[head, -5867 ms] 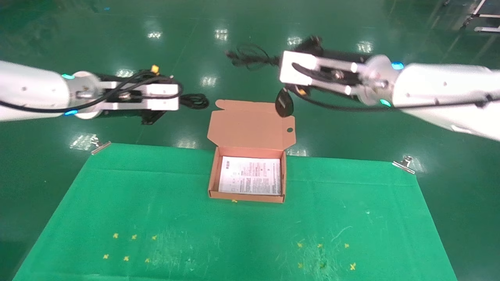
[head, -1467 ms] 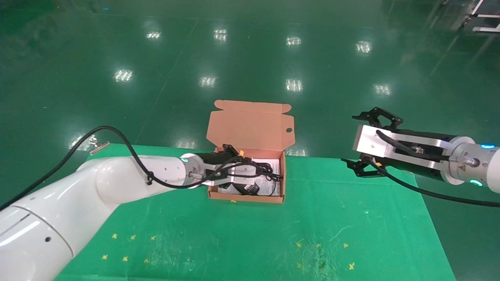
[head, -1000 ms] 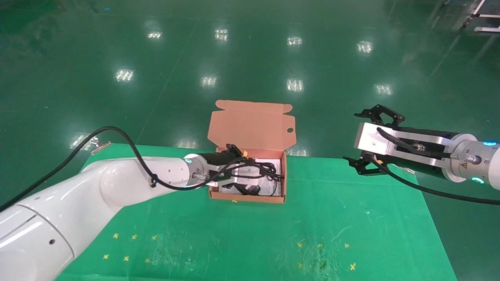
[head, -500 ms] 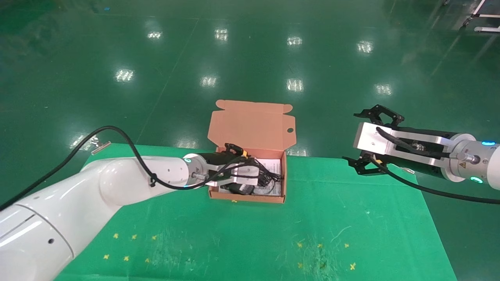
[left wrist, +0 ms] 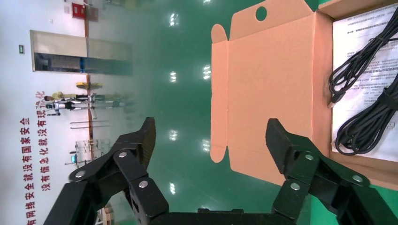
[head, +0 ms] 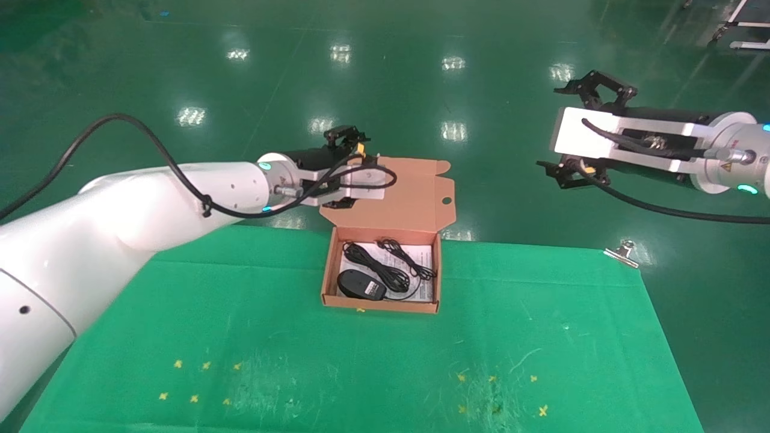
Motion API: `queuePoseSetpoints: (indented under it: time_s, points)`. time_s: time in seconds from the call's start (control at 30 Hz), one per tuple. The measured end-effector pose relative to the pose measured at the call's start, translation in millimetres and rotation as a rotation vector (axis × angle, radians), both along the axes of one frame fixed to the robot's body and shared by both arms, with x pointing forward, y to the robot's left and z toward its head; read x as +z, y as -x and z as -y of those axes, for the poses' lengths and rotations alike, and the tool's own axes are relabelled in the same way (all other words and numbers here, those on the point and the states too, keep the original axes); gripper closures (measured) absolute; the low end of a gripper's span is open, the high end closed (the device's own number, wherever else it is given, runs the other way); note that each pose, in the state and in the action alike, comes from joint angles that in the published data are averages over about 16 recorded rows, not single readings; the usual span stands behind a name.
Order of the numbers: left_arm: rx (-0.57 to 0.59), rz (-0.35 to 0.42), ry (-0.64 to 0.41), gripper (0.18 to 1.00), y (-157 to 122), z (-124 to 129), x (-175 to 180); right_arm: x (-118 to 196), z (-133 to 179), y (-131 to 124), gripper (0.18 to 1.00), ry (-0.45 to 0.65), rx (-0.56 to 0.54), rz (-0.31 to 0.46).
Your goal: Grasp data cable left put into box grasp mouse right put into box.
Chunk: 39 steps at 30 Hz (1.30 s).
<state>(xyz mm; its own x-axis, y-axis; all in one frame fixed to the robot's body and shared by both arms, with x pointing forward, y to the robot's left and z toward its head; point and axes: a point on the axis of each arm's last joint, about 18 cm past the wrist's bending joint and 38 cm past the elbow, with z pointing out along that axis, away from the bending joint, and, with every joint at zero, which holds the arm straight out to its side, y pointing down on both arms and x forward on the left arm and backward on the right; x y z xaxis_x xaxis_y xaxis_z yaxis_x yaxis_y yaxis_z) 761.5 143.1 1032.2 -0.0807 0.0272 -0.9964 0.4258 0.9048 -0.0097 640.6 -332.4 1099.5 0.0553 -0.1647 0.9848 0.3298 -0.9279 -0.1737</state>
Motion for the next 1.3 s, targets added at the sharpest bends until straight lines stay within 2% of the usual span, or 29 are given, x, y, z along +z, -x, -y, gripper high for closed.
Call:
queuePoseSetpoints:
  time_s: [0.33, 0.6, 1.07, 1.3]
  points:
    - [-0.047, -0.146, 0.148, 0.255, 10.9, -17.4, -24.4, -23.7, -4.7, 3.9, 0.178, -0.095, 0.06, -0.122]
    - [-0.111, -0.292, 0.305, 0.203, 29.2, -35.7, -45.5, -47.0, -12.3, 12.8, 0.178, -0.194, 0.141, -0.243]
    - [-0.272, -0.517, 0.562, 0.184, 81.2, -70.5, -64.5, -81.6, -28.0, 42.5, 0.178, -0.364, 0.335, -0.452]
    - [-0.321, -0.562, 0.616, 0.184, 97.9, -80.0, -65.2, -88.0, -31.5, 52.8, 0.178, -0.402, 0.392, -0.499]
